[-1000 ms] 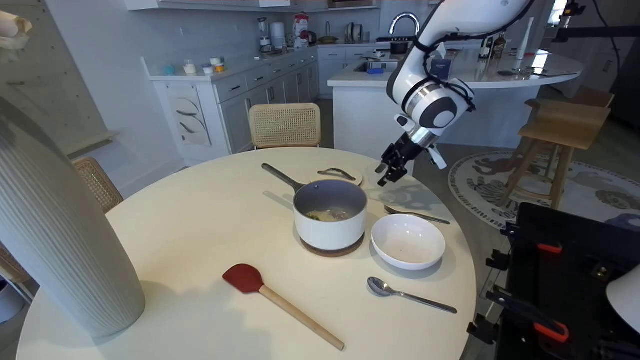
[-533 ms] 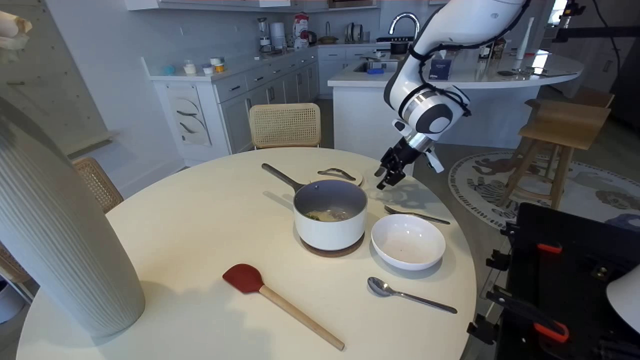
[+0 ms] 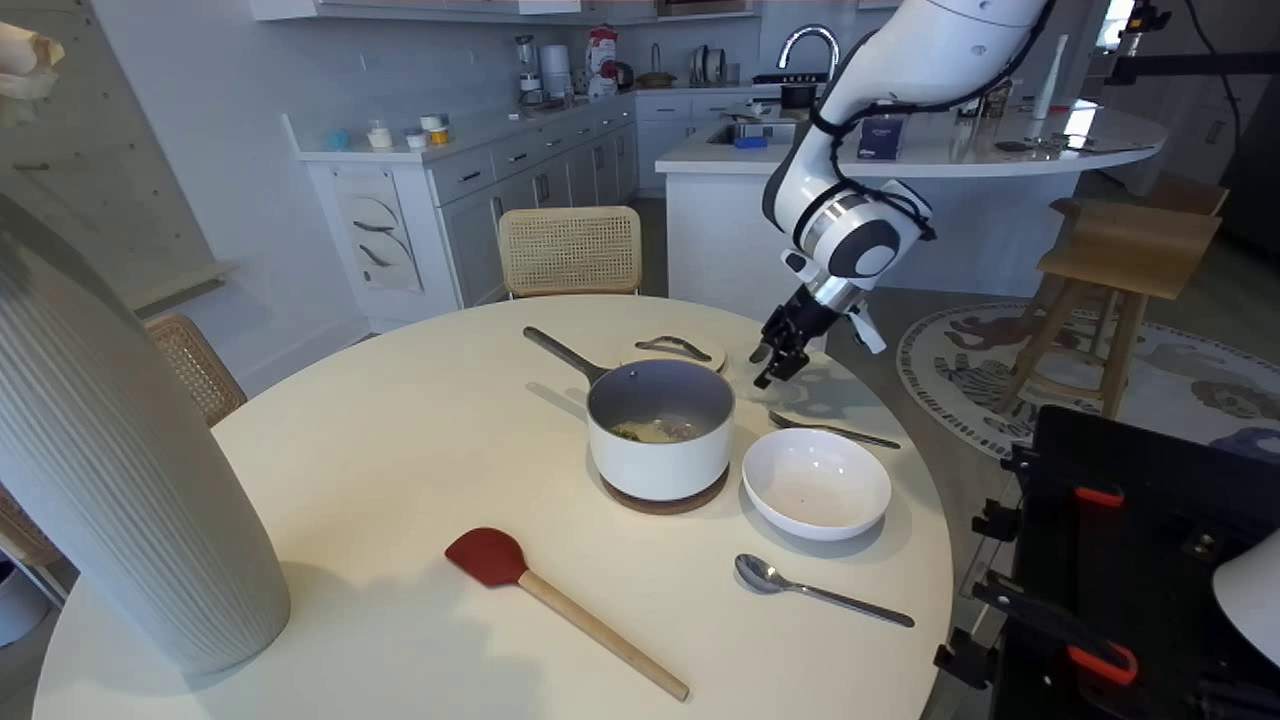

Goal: Pour the contents of the colourless cup into the white pot

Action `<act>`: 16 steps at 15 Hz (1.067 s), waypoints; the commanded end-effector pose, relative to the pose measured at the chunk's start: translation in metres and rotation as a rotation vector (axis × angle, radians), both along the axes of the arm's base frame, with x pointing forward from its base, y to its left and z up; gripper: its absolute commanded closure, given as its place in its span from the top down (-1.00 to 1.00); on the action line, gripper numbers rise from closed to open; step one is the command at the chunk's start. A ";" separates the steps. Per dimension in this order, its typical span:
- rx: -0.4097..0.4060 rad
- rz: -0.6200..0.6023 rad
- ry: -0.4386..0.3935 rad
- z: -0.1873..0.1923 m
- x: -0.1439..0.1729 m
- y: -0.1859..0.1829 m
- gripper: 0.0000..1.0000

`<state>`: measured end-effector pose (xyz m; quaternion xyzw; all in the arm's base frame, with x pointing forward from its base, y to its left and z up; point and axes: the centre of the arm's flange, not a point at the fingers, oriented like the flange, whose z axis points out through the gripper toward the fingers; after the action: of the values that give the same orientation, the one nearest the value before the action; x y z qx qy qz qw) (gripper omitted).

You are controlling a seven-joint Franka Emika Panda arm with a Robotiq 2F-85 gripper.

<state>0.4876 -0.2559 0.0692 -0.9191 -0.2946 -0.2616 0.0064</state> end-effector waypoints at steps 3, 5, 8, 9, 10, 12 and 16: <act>-0.013 -0.014 0.033 -0.006 0.010 0.000 -0.21; -0.010 -0.014 0.040 -0.009 0.010 0.001 -0.21; -0.002 -0.026 0.047 -0.011 0.012 0.000 -0.21; 0.001 -0.031 0.048 -0.011 0.012 -0.001 -0.21; 0.002 -0.032 0.048 -0.011 0.013 -0.001 -0.21; 0.003 -0.037 0.050 -0.012 0.015 -0.002 -0.21; -0.003 -0.038 0.052 -0.013 0.017 -0.003 0.43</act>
<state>0.4945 -0.2567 0.0571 -0.9253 -0.2847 -0.2498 0.0167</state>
